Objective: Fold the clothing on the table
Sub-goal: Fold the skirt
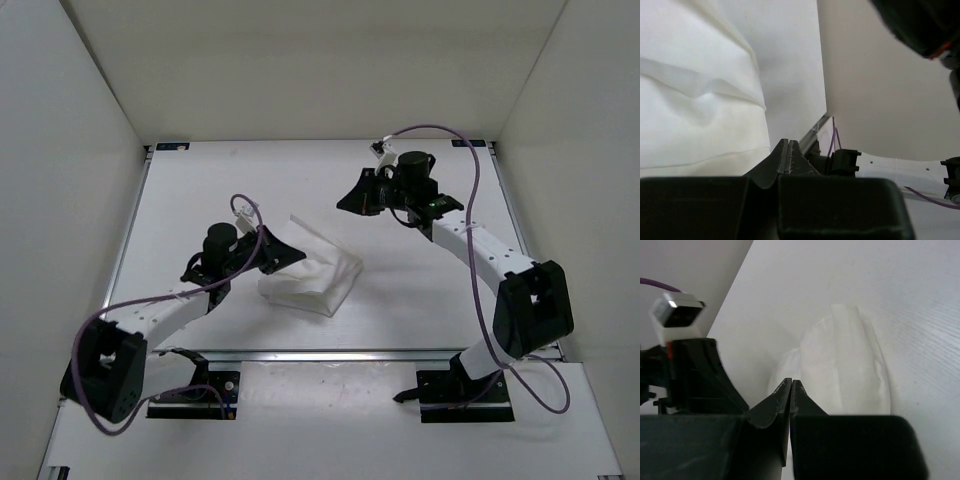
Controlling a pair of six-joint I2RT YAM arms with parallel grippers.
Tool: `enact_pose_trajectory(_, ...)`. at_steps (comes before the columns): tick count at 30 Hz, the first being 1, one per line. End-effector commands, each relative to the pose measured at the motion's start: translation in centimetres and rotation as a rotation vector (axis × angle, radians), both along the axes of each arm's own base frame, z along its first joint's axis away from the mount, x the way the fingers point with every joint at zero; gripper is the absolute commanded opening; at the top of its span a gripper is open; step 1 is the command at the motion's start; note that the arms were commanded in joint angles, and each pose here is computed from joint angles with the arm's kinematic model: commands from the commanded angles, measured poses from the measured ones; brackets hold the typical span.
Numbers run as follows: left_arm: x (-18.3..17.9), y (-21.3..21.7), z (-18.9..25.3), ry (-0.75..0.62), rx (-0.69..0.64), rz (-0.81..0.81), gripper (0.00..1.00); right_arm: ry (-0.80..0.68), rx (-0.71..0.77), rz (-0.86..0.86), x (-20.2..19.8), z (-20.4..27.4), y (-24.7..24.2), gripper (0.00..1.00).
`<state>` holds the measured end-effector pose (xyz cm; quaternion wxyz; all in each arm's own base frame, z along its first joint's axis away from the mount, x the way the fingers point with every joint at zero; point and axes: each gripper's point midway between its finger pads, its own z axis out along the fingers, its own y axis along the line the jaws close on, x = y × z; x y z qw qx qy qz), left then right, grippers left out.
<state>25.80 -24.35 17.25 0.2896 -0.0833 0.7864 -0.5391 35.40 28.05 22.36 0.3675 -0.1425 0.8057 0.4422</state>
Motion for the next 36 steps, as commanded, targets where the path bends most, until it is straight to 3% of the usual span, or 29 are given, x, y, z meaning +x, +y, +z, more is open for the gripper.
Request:
enact_pose_trajectory(1,-0.7,-3.3,0.2,0.054,-0.086,-0.096,0.00,0.084,0.025,0.080,-1.7,-1.5,1.1,0.00)
enact_pose_trajectory(4,-1.0,-5.7,-0.3,0.099,-0.097,-0.171,0.00,0.173,0.097,0.165,-3.4,-3.5,2.1,0.00)
enact_pose_trajectory(9,-2.8,-5.5,-2.4,0.176,-0.107,-0.237,0.00,0.296,0.143,0.255,-6.1,-6.9,2.8,0.00)
enact_pose_trajectory(19,-7.4,-6.1,-9.6,0.387,0.000,-0.419,0.00,0.431,0.035,0.288,-6.3,-13.4,2.7,0.00)
enact_pose_trajectory(25,-8.8,-4.6,-14.1,0.519,0.093,-0.390,0.00,0.470,0.044,0.281,-6.5,-15.3,1.8,0.00)
enact_pose_trajectory(32,-8.9,-3.0,-16.6,0.555,0.209,-0.351,0.00,0.503,0.050,0.219,-4.8,-17.3,-0.3,0.00)
enact_pose_trajectory(36,-8.7,-2.6,-16.8,0.566,0.201,-0.335,0.00,0.476,0.040,0.186,-3.1,-17.2,-1.7,0.00)
